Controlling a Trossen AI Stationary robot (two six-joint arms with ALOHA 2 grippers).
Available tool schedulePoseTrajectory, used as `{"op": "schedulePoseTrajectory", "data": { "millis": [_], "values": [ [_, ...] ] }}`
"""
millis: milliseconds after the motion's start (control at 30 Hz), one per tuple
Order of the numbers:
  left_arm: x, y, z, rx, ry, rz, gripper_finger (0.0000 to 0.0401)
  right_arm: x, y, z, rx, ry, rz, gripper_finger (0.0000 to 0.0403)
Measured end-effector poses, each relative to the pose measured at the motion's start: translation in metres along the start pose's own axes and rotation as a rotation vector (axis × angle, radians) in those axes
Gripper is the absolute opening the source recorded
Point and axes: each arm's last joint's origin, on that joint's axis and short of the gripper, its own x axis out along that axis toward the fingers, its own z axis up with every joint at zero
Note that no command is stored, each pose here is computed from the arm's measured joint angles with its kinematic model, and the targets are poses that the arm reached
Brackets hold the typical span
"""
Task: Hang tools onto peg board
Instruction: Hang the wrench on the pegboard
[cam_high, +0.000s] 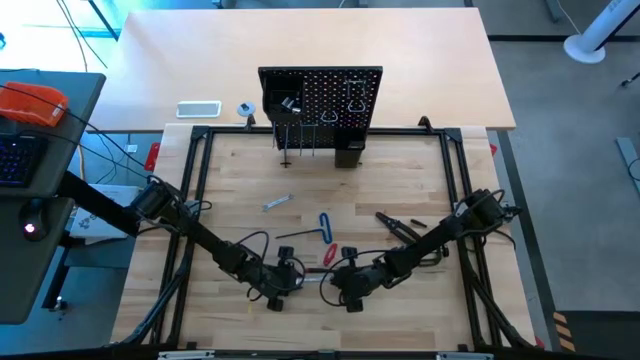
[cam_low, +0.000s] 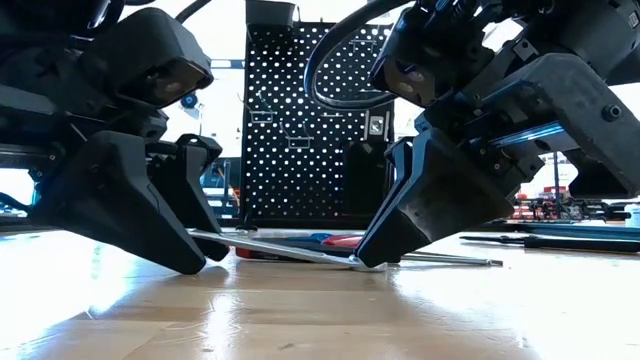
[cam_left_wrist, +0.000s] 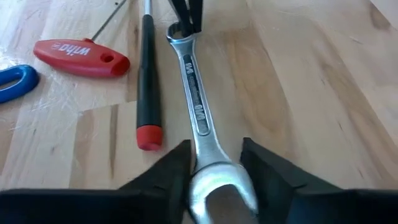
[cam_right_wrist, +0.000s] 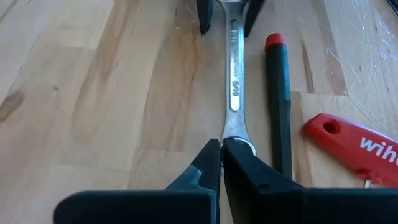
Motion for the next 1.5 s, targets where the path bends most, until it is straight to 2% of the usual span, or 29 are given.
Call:
{"op": "schedulePoseTrajectory", "data": {
  "millis": [67, 567, 900, 1167, 1500],
  "values": [
    [0.0, 0.0, -0.001, 0.005, 0.007, -0.004, 0.0107, 0.0, 0.0, 0.0, 0.0, 0.001, 0.002, 0.0007],
    [-0.007, 0.002, 0.003, 0.053, 0.013, 0.001, 0.0107, -0.003, 0.0, 0.002, -0.003, -0.008, 0.003, 0.001],
    [-0.015, 0.005, 0.004, 0.07, 0.035, 0.008, 0.0107, -0.029, 0.0, 0.013, -0.039, -0.025, -0.068, 0.0055],
    [-0.026, 0.008, 0.016, 0.06, -0.018, 0.019, 0.0107, -0.051, 0.001, 0.018, -0.043, -0.016, -0.117, 0.0099],
    [-0.048, 0.012, 0.031, 0.07, -0.086, 0.043, 0.0107, -0.08, 0.004, 0.02, -0.034, -0.01, -0.209, 0.0108]
  ]
}}
